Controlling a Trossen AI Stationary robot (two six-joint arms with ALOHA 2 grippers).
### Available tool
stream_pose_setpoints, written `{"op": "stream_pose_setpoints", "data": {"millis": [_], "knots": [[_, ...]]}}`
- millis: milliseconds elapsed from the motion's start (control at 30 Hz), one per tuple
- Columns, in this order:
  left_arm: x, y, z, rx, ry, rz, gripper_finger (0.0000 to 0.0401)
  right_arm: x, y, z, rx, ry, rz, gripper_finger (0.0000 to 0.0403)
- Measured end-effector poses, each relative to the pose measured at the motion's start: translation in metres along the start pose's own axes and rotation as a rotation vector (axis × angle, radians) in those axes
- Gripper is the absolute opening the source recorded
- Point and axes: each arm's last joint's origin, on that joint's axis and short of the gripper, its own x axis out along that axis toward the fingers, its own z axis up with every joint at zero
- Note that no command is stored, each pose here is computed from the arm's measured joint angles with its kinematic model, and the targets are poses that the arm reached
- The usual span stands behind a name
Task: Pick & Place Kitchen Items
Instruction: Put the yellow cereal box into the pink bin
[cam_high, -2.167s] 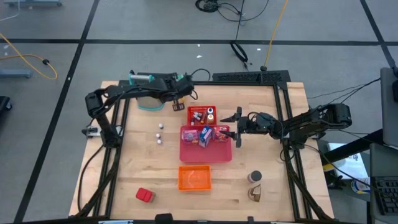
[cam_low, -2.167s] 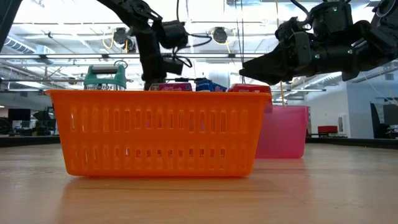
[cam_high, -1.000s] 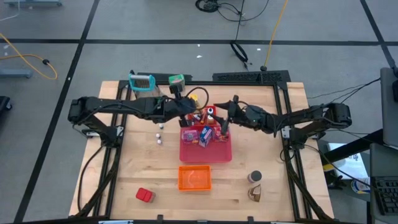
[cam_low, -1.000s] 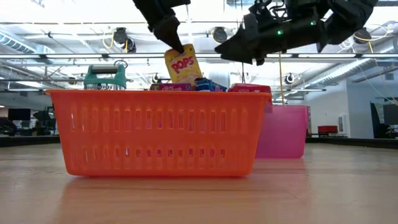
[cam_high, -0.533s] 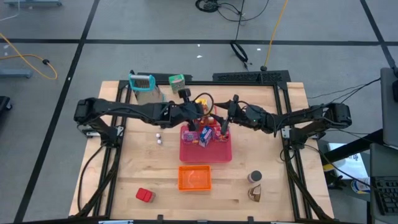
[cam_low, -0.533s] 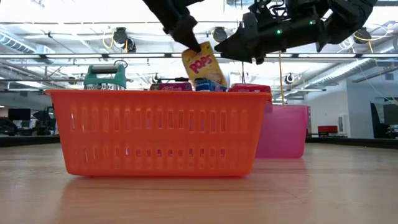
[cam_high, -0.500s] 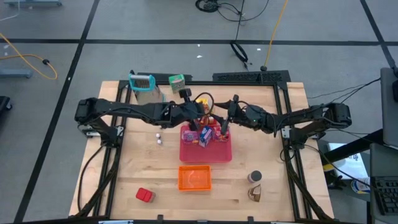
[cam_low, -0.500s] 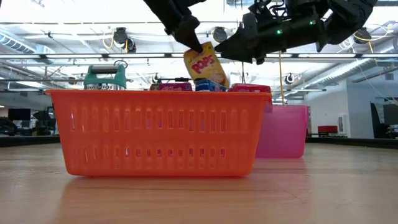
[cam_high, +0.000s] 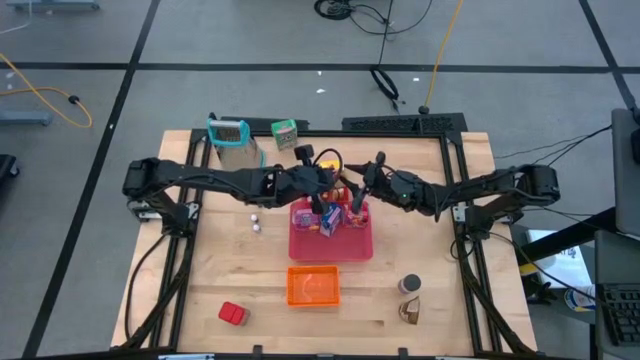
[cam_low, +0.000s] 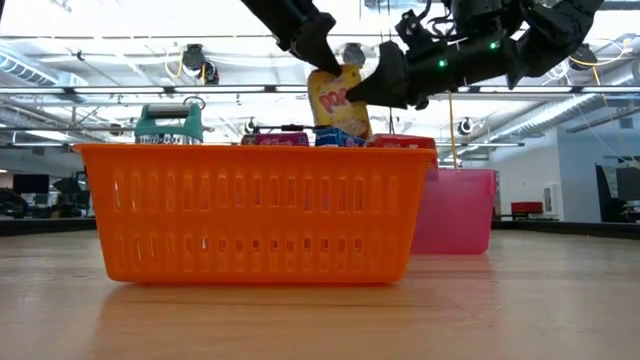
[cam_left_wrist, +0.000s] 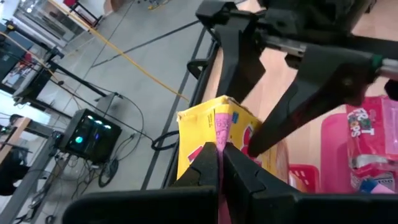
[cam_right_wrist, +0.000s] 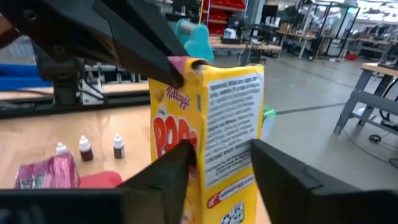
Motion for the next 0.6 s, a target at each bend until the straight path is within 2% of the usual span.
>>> {"op": "stream_pose_setpoints", "data": {"millis": [267,467,600], "knots": [[0.0002,-0.0002,-0.0003,-0.005,0.001,-0.005,0.0,0.0002,0.0005,-0.0012,-0.011,0.009,0.011,0.002],[0.0018,0.002,-0.0024,-0.002,0.016,0.0,0.0,0.0002,0.0004,-0.001,-0.012,0.007,0.01,0.0005],[0.0013,0.0045,-0.0033,-0.002,0.053,0.098,0.0012,-0.0025,-0.0008,0.0046,-0.016,-0.017,0.004,0.0001]]}}
